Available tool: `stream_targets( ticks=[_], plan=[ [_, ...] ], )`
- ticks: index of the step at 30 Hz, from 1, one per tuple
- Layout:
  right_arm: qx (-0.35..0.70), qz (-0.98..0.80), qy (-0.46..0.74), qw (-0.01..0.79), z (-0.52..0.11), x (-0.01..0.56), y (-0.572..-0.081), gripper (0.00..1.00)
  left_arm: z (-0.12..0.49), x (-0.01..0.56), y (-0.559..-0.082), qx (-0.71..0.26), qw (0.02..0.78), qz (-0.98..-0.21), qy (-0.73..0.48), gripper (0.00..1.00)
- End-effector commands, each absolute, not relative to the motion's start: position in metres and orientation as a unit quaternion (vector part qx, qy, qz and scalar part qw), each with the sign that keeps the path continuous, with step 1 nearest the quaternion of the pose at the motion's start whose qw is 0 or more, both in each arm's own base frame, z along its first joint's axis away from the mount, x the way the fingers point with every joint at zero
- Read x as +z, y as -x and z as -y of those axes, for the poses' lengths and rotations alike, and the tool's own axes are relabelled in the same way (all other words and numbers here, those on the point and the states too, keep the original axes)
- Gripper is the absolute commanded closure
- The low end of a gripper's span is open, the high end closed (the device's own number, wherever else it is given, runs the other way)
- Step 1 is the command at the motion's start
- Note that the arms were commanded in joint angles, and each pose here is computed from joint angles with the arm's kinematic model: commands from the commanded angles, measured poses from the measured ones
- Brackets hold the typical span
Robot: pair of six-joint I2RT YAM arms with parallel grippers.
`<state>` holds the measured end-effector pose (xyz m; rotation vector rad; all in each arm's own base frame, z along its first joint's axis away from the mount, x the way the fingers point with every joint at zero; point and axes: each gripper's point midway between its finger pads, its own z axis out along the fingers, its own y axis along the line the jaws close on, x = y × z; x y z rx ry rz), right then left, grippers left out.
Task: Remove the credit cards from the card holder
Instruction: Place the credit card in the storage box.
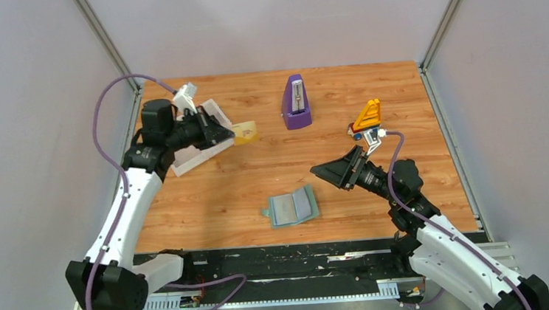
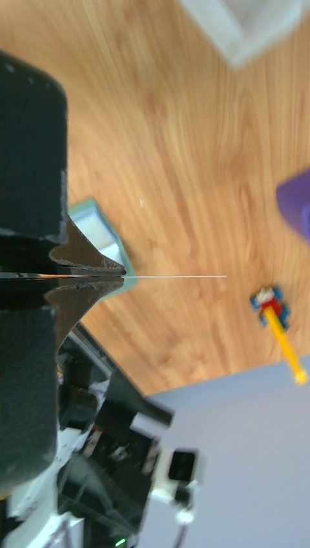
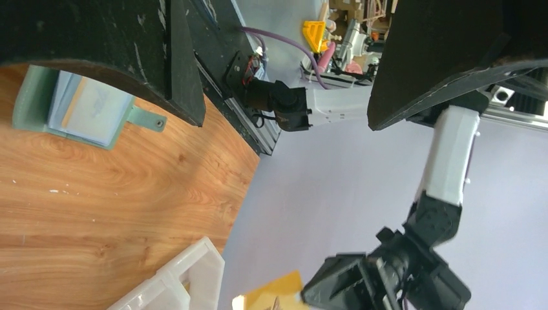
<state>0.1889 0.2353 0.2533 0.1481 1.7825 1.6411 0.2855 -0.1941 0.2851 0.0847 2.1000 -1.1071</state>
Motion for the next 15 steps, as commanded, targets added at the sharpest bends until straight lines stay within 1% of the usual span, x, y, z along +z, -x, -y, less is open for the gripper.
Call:
stream_targets(
  ticks=[1, 2, 3, 4, 7, 10, 15],
  plan=[
    [0.616, -0.702, -0.021, 0.355, -0.233, 0.249, -0.176, 0.0, 0.125, 0.273, -0.312, -0.346, 0.377, -0.859, 0.01, 1.0],
    [0.613, -0.704, -0.019, 0.357, -0.232, 0.248, -0.175, 0.0, 0.105, 0.263, -0.321, -0.327, 0.367, -0.87, 0.042, 1.0],
    [0.611, -0.705, -0.017, 0.359, -0.231, 0.247, -0.174, 0.0, 0.094, 0.269, -0.328, -0.313, 0.378, -0.87, 0.046, 1.0],
    [0.611, -0.705, -0.017, 0.36, -0.229, 0.247, -0.172, 0.0, 0.075, 0.259, -0.336, -0.293, 0.367, -0.879, 0.075, 1.0],
    [0.613, -0.702, -0.012, 0.362, -0.227, 0.245, -0.166, 0.0, 0.043, 0.257, -0.354, -0.253, 0.381, -0.884, 0.098, 1.0],
    [0.613, -0.7, -0.006, 0.367, -0.224, 0.244, -0.161, 0.0, 0.009, 0.255, -0.373, -0.23, 0.385, -0.886, 0.119, 1.0],
    [0.607, -0.698, -0.004, 0.38, -0.22, 0.249, -0.159, 0.0, -0.043, 0.23, -0.396, -0.196, 0.359, -0.897, 0.167, 1.0]
  ],
)
